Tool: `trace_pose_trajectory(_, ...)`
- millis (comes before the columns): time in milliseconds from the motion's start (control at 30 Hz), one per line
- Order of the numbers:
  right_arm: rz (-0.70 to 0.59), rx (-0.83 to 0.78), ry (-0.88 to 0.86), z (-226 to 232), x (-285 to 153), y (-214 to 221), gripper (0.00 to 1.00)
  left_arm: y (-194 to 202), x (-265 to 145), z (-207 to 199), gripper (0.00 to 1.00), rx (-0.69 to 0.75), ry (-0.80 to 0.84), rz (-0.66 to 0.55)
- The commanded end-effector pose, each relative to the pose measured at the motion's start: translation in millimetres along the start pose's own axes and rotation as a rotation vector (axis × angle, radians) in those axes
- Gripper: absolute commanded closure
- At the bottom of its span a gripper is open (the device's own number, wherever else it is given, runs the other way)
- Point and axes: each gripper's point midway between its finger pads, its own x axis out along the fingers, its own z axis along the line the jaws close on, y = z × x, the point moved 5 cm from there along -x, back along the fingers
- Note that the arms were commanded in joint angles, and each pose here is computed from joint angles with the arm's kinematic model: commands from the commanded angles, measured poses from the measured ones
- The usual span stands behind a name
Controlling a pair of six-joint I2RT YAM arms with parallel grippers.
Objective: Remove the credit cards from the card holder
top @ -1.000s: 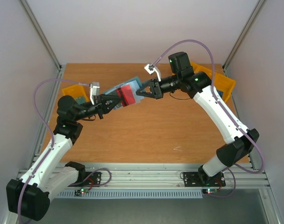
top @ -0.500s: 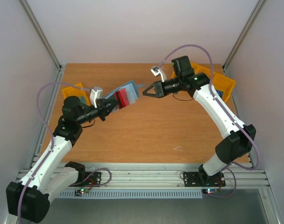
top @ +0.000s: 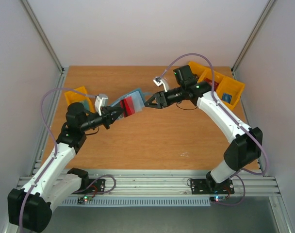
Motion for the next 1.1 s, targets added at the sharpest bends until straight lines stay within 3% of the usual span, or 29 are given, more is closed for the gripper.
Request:
trace_pose_trajectory(0,-0.079,-0.183,0.054,23.4,-22.8,-5.9,0.44,-24.7,-6.9,-22.2,1.0,0.095,0.103,-0.102)
trace_pose_trajectory(67,-0.099,-0.229,0.093,27.1,-29.5,-8.1,0.32,-27.8,-7.9,-25.6,1.0,0.097,0.119,-0.112)
trace_pose_trajectory(133,-0.114,-0.28,0.111,34.2,-35.8,-10.9,0.09,-30.1,-8.7,-28.8,1.0,0.107,0.134,-0.116)
trace_pose_trajectory(167,-0.122,-0.309,0.119,37.9,-38.8,-12.4,0.03,-31.0,-9.1,-30.0,1.0,0.112,0.14,-0.118)
trace_pose_trajectory(433,-0.1,-0.419,0.166,47.3,-48.6,-21.1,0.01,-38.6,-13.4,-43.0,1.0,0.165,0.197,-0.13)
trace_pose_trajectory(667,-0.035,-0.53,0.073,70.4,-21.8,-30.1,0.02,-41.5,-13.7,-45.2,1.0,0.165,0.21,-0.134)
trace_pose_trajectory(967,-0.046,-0.526,0.044,69.0,-10.0,-45.1,0.02,-43.4,-13.1,-41.8,1.0,0.157,0.18,-0.149)
trace_pose_trajectory(1067,-0.034,-0.508,0.013,71.6,-1.5,-44.5,0.07,-43.2,-11.8,-39.5,1.0,0.156,0.173,-0.151)
